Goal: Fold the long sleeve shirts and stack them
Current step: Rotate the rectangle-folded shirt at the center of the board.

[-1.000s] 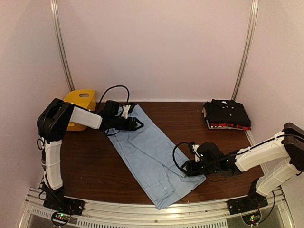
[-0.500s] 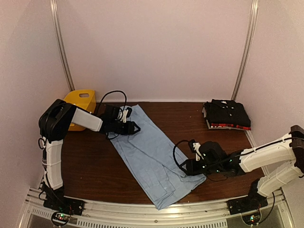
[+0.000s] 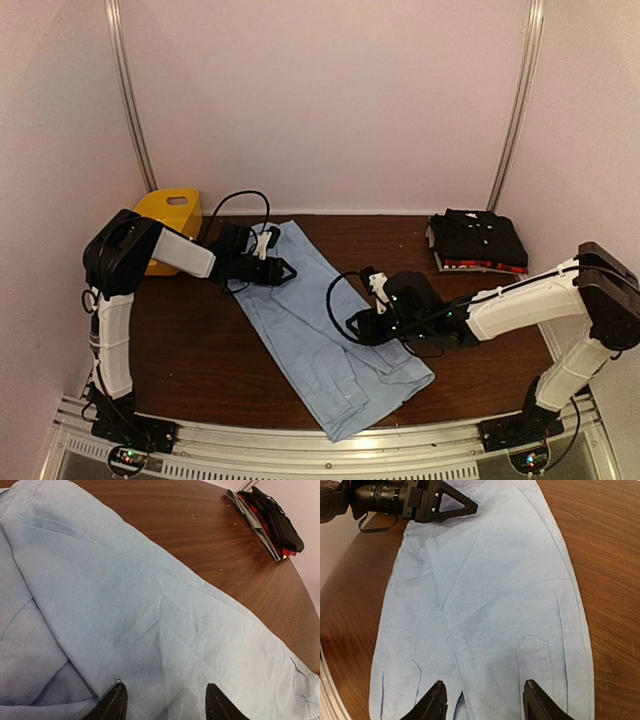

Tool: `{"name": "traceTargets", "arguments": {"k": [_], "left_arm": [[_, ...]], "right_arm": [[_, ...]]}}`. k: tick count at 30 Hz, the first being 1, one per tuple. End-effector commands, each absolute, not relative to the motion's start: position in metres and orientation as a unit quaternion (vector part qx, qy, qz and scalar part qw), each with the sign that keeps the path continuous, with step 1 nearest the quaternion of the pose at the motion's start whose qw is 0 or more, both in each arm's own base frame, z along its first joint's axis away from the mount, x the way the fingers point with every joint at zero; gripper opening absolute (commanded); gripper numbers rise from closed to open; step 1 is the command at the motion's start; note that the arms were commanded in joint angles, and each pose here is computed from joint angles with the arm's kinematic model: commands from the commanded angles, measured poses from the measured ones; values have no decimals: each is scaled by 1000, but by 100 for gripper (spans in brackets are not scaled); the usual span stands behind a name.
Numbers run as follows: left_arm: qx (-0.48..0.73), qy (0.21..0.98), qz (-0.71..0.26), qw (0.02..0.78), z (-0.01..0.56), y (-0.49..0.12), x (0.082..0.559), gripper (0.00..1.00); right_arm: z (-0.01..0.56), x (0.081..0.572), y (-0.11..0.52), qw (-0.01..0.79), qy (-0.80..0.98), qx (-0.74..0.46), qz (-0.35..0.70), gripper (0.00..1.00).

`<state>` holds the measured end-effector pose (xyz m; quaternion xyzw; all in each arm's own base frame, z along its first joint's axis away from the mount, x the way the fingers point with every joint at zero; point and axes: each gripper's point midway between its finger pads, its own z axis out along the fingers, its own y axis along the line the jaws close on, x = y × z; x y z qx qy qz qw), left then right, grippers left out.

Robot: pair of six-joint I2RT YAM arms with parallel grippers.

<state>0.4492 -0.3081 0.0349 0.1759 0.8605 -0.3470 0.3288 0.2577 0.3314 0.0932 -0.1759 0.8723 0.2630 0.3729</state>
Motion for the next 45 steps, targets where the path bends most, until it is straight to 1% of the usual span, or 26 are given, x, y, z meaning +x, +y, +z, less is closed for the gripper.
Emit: {"name": "traceTargets", "arguments": {"k": [1, 3, 6, 12, 17, 20, 25, 29, 32, 35, 37, 40, 45], "left_arm": [[213, 861, -356, 293, 12, -314, 435, 55], [228, 855, -369, 286, 12, -320, 433, 55], [250, 849, -377, 273, 11, -330, 433, 55], [270, 836, -392, 273, 17, -351, 441, 55], [284, 823, -407, 276, 27, -372, 455, 56], [287, 821, -405, 283, 32, -380, 465, 56], [273, 817, -397, 318, 59, -383, 482, 60], [258, 815, -374, 360, 90, -371, 488, 62], [240, 822, -332, 396, 117, -352, 488, 63], [213, 835, -276, 426, 131, -323, 484, 64], [189, 845, -244, 437, 135, -303, 479, 64], [164, 864, -208, 429, 126, -280, 466, 65], [147, 889, -196, 386, 97, -261, 443, 65]], "right_arm": [[77, 276, 349, 378, 868, -227, 227, 53], [68, 283, 353, 371, 871, -241, 212, 53], [57, 288, 359, 356, 873, -255, 217, 52], [33, 294, 356, 324, 884, -244, 232, 51], [17, 281, 345, 297, 899, -202, 249, 49], [10, 266, 340, 278, 903, -165, 282, 47], [8, 240, 358, 262, 895, -138, 335, 46], [12, 221, 391, 251, 885, -150, 362, 46], [23, 213, 416, 251, 873, -168, 382, 47], [46, 218, 429, 272, 856, -177, 403, 48], [61, 228, 432, 296, 849, -185, 397, 50], [78, 248, 435, 324, 843, -196, 381, 52], [96, 293, 434, 361, 838, -192, 361, 53]]}}
